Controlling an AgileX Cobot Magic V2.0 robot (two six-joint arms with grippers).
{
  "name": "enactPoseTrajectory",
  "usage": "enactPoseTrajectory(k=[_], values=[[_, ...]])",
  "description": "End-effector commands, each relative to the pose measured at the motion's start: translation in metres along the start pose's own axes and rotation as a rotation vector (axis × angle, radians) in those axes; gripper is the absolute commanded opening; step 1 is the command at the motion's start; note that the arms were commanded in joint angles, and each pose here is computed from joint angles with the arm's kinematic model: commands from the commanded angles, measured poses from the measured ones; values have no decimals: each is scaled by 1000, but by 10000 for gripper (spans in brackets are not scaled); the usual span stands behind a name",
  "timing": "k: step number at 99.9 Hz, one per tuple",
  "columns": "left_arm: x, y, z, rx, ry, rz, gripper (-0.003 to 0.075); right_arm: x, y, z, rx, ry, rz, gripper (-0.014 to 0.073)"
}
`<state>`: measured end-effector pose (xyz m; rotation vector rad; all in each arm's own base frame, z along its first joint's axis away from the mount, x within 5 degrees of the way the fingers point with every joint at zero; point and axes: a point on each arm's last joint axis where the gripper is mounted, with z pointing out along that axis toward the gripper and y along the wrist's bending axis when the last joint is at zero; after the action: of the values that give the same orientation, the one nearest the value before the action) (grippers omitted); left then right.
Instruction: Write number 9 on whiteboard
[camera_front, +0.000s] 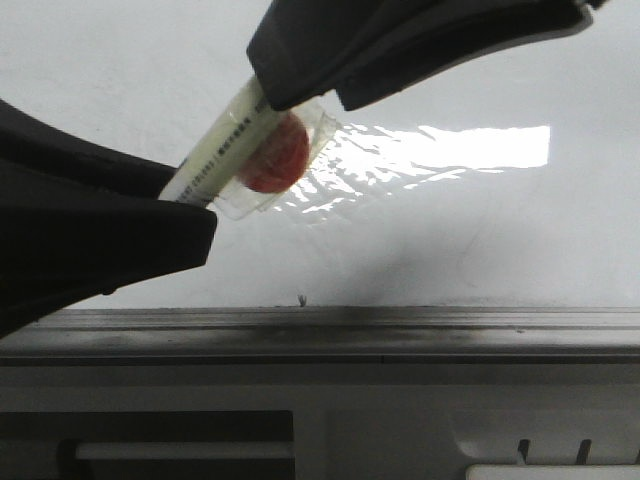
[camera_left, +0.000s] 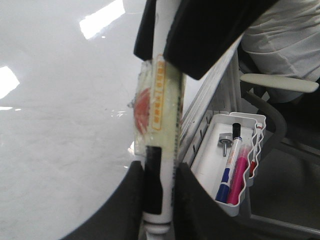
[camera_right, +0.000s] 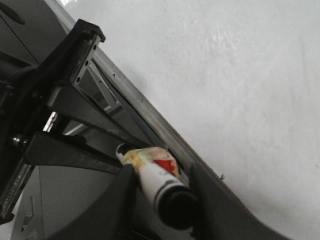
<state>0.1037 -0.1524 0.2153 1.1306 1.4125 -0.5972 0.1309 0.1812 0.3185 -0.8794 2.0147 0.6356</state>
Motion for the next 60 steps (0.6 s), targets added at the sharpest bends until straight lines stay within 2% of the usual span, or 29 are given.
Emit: enactPoseTrajectory(k=[1, 14, 23, 30, 45, 50, 60], values=[[-20, 3, 1, -9, -132, -10, -20, -19, 2, -7, -12, -124, -11, 57], [-20, 3, 1, -9, -132, -10, -20, -19, 2, -7, -12, -126, -11, -54], [-20, 3, 1, -9, -132, -10, -8, -19, 2, -7, -12, -120, -11, -77], [-20, 3, 1, -9, -132, -10, 59, -19, 2, -7, -11, -118, -11, -77], [-21, 4, -1, -24, -138, -21, 318, -19, 2, -7, -11, -116, -11, -77], [-24, 8, -4, -58, -148, -55, 348, -18, 2, -7, -11, -110, -11, -77], [-34, 16, -17, -147, -217, -125, 351, -18, 1, -11, -7, -115, -8, -76]])
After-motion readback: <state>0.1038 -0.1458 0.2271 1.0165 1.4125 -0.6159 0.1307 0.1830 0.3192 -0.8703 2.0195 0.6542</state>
